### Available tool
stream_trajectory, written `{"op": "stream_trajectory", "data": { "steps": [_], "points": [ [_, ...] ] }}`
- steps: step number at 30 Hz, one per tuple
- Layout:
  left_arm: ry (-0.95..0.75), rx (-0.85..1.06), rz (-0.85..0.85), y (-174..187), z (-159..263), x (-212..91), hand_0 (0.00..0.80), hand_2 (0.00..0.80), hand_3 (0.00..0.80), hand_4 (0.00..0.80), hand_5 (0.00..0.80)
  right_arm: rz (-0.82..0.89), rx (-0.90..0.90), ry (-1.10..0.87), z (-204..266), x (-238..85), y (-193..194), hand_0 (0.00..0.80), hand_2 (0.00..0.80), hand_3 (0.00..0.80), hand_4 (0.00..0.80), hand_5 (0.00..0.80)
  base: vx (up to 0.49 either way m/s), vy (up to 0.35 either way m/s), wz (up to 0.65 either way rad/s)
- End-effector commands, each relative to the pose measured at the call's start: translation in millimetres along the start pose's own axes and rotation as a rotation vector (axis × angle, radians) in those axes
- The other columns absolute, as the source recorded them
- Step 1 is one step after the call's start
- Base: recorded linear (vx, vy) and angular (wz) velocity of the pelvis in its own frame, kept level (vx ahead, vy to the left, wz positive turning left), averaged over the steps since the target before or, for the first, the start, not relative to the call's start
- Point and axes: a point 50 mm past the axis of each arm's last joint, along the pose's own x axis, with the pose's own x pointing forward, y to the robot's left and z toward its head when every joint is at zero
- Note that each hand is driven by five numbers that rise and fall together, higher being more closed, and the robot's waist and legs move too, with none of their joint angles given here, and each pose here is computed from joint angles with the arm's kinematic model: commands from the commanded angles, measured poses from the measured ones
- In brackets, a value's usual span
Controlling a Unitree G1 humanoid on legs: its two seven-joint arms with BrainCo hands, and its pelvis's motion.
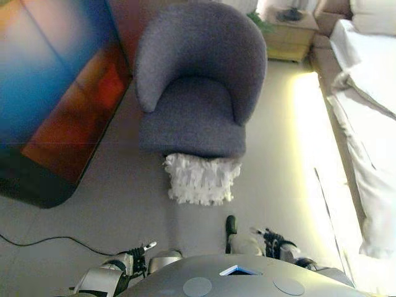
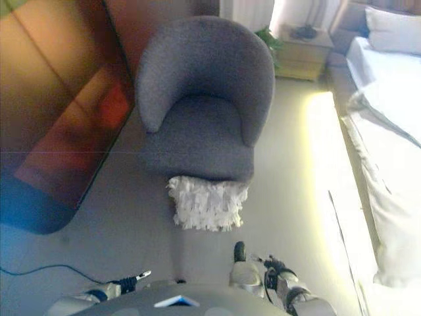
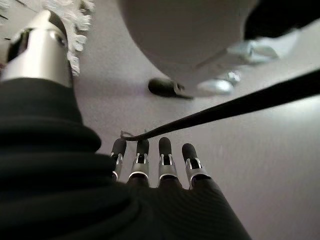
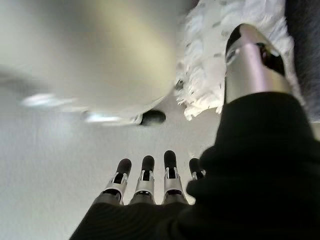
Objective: Pick up the cushion and take it to the sofa
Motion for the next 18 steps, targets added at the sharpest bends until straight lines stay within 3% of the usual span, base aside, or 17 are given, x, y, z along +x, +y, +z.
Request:
{"op": "stream_trajectory", "data": {
  "steps": [1,10,18],
  "points": [
    [0.004,0.013,0.055,16.5,7.4,-2.1,0.000,0.000,0.000,0.000,0.000,0.013,-0.006,-0.068,22.2,1.2,4.3,0.000,0.000,0.000,0.000,0.000,0.513,-0.395,0.10],
    [-0.105,-0.008,0.061,9.0,10.4,-1.0,0.000,0.000,0.000,0.000,0.000,-0.004,-0.081,-0.082,35.8,0.1,-8.5,0.000,0.000,0.000,0.000,0.000,0.381,-0.354,0.12],
    [-0.223,-0.005,0.010,-8.2,40.4,-6.5,0.000,0.000,0.000,0.000,0.000,-0.043,-0.088,-0.108,51.2,-0.5,-15.1,0.000,0.000,0.000,0.000,0.000,0.197,0.028,0.13]
  ]
}}
